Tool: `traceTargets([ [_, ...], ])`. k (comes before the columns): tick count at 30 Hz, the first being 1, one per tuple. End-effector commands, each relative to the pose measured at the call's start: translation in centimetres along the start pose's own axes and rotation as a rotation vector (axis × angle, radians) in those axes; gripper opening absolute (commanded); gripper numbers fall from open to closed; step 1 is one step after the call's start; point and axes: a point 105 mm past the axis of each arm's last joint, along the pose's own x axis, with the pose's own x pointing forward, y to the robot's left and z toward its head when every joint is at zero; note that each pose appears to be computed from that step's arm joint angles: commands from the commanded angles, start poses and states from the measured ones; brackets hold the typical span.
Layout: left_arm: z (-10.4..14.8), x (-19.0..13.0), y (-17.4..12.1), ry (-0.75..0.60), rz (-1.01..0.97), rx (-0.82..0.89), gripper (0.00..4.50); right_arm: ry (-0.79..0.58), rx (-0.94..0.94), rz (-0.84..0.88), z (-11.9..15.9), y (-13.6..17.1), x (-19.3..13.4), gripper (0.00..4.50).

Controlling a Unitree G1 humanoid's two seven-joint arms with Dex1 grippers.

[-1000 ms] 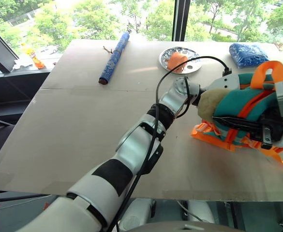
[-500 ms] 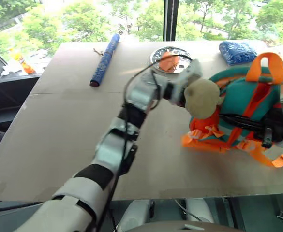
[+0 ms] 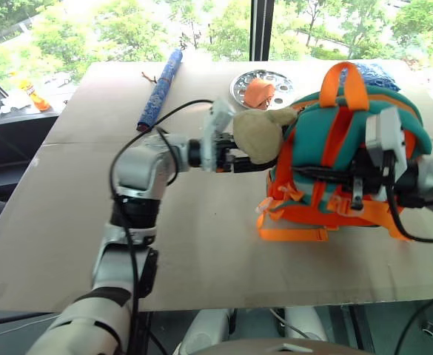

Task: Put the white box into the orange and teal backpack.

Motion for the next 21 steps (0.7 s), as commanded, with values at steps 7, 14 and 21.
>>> traceTargets([
  [7, 1.4, -3.4, -4.1, -0.042, -0.160, -0.164, 4.49, 0.037, -0.012, -0.017, -1.1, 1.6, -0.9, 0.00],
  [14, 3.0, 0.0, -1.7, -0.090, -0.009, -0.010, 4.49, 0.044, -0.006, -0.032, -1.2, 1.6, -1.0, 0.00],
  [21, 4.4, 1.4, -0.5, -0.064, 0.049, 0.250, 4.49, 0.050, -0.005, -0.038, -1.3, 1.8, -1.4, 0.00],
])
